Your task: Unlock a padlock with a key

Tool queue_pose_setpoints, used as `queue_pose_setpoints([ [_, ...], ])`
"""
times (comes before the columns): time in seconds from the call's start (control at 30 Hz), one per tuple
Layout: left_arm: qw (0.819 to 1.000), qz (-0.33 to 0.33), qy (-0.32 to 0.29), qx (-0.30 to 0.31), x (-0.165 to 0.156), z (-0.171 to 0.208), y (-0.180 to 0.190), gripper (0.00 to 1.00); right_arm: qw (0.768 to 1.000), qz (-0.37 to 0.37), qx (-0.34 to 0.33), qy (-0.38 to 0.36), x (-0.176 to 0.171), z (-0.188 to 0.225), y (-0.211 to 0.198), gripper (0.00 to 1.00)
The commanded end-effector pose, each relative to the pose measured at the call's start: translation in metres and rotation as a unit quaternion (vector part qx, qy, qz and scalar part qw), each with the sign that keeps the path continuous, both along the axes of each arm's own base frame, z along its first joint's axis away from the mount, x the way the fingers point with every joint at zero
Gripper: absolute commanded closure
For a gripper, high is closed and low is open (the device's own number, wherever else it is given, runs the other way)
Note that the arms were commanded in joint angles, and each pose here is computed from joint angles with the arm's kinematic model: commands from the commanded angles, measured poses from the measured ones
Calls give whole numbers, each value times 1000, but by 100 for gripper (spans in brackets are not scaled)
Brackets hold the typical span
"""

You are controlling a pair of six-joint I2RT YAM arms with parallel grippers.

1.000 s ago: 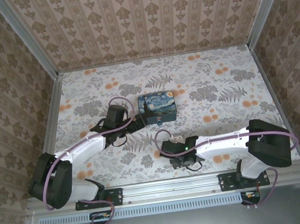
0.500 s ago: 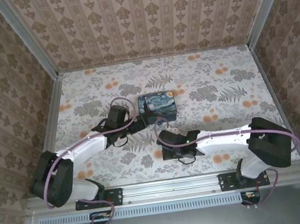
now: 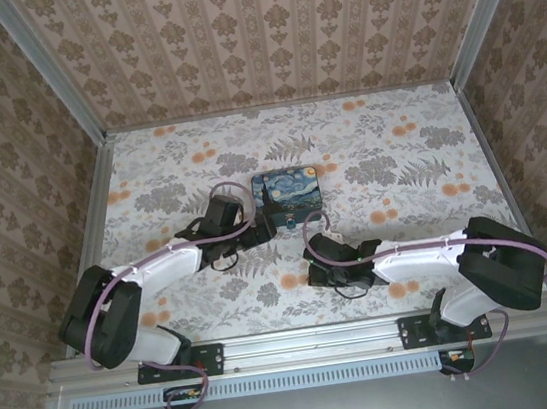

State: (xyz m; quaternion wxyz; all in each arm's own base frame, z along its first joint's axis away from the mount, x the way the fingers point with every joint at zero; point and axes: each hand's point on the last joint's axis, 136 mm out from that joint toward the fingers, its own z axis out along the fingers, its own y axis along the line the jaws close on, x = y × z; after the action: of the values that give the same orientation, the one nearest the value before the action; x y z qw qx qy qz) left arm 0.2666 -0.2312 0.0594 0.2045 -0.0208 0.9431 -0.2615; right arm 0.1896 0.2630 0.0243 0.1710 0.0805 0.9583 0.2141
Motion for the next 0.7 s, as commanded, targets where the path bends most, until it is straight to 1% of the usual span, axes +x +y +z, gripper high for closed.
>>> queue_pose_setpoints([
  [0.0,1000,2,-15,-6,8,11,-7,0,1000,13,15,9,-4,4,10,74],
  [0.07,1000,1,-15,-5,8,13,-6,0,1000,21,8,5,-6,11,7,68],
  [0.13,1000,0,-16,-6,7,14,-6,0,1000,22,-4,5,-8,14,0,66],
  [0.17,1000,1,-17,-5,7,15,-5,0,1000,25,0,-5,-8,24,-2,65],
  [0.23,1000,3,-20,-5,6,17,-3,0,999,35,-14,-11,-9,30,-8,64],
  [0.3,1000,4,-23,-4,5,19,-2,0,998,51,-31,-16,-6,31,-12,61],
  [0.4,1000,6,-24,0,4,20,1,0,997,71,-39,-18,2,31,-11,59],
  [0.67,999,13,-31,5,2,27,9,0,993,102,-57,-4,19,12,6,59],
])
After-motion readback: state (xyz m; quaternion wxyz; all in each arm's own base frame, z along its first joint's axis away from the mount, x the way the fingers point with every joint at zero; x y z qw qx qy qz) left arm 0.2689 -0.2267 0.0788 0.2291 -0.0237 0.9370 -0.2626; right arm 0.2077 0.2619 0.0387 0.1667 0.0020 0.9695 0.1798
